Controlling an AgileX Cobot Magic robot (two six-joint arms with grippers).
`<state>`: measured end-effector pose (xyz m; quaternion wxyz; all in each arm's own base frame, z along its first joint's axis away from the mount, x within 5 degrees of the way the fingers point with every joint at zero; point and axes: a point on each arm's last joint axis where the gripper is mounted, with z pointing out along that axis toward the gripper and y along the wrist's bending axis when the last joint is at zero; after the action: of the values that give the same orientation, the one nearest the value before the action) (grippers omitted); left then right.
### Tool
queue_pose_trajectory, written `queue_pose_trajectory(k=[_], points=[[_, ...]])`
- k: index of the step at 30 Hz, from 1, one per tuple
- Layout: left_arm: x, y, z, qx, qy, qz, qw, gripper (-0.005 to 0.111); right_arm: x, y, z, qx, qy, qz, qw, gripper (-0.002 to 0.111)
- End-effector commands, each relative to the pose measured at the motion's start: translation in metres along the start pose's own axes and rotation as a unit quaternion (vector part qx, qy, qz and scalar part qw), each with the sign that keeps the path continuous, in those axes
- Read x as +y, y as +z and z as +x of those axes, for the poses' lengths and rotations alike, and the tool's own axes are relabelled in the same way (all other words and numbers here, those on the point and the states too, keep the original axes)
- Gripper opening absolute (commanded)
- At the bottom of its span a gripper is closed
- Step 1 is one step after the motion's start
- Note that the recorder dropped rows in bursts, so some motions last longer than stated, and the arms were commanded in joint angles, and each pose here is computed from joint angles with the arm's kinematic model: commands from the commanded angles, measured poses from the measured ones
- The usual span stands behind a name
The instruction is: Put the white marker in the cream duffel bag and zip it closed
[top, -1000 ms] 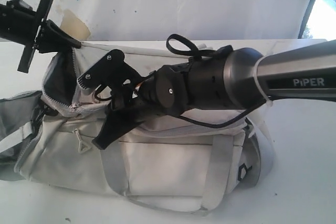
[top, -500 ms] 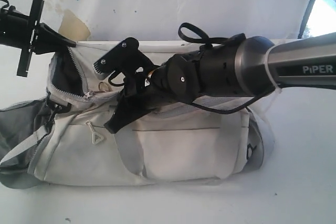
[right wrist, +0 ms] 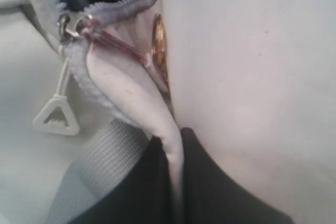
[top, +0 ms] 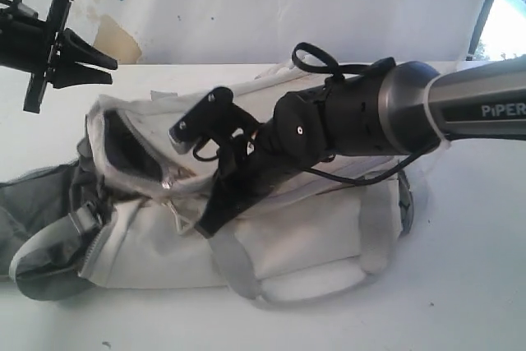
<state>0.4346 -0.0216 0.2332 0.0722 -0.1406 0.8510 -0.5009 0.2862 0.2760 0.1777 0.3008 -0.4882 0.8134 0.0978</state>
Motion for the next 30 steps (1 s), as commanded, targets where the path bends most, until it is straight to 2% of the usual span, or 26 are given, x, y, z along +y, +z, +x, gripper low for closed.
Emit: queue_pose_trajectory(k=[1,4,9,11,15,17,20,21,24,27,30], points=[[-0.006,0.014,0.009,0.014,0.093,-0.07,0.993,0.042,-0.001,0.002,0.011,0.035,-0.002,-0.01,0.999,0.0],[-0.008,0.024,0.015,0.034,0.106,-0.086,0.99,0.049,-0.001,0.002,0.011,0.035,-0.002,-0.01,0.999,0.0],[-0.024,0.029,0.016,0.027,0.093,-0.007,0.995,0.05,-0.001,0.002,0.01,0.033,-0.002,-0.009,0.999,0.0],[-0.029,0.028,0.017,0.023,0.11,0.006,0.994,0.05,-0.002,0.002,0.01,0.03,-0.002,-0.008,1.0,0.0],[-0.029,0.021,0.025,0.037,0.151,-0.063,0.986,0.046,-0.004,0.002,0.005,0.005,0.009,0.006,1.0,0.0],[-0.029,0.016,0.027,0.037,0.144,-0.09,0.985,0.044,-0.006,0.001,0.0,-0.011,0.024,0.013,1.0,0.0],[-0.045,0.006,0.034,0.025,0.155,-0.09,0.983,0.044,-0.009,-0.006,-0.011,-0.03,0.027,0.018,0.999,0.0],[-0.056,0.002,0.039,0.019,0.165,-0.081,0.983,0.044,-0.011,-0.012,-0.017,-0.043,0.027,0.022,0.998,0.0],[-0.072,0.002,0.052,0.022,0.196,-0.087,0.976,0.044,-0.014,-0.028,-0.028,-0.082,0.025,0.038,0.996,0.0],[-0.076,0.018,0.065,0.049,0.208,-0.134,0.968,0.044,-0.014,-0.042,-0.033,-0.095,0.024,0.041,0.994,0.0],[-0.086,0.037,0.079,0.075,0.227,-0.131,0.962,0.044,-0.012,-0.04,-0.028,-0.075,0.021,0.032,0.996,0.0]])
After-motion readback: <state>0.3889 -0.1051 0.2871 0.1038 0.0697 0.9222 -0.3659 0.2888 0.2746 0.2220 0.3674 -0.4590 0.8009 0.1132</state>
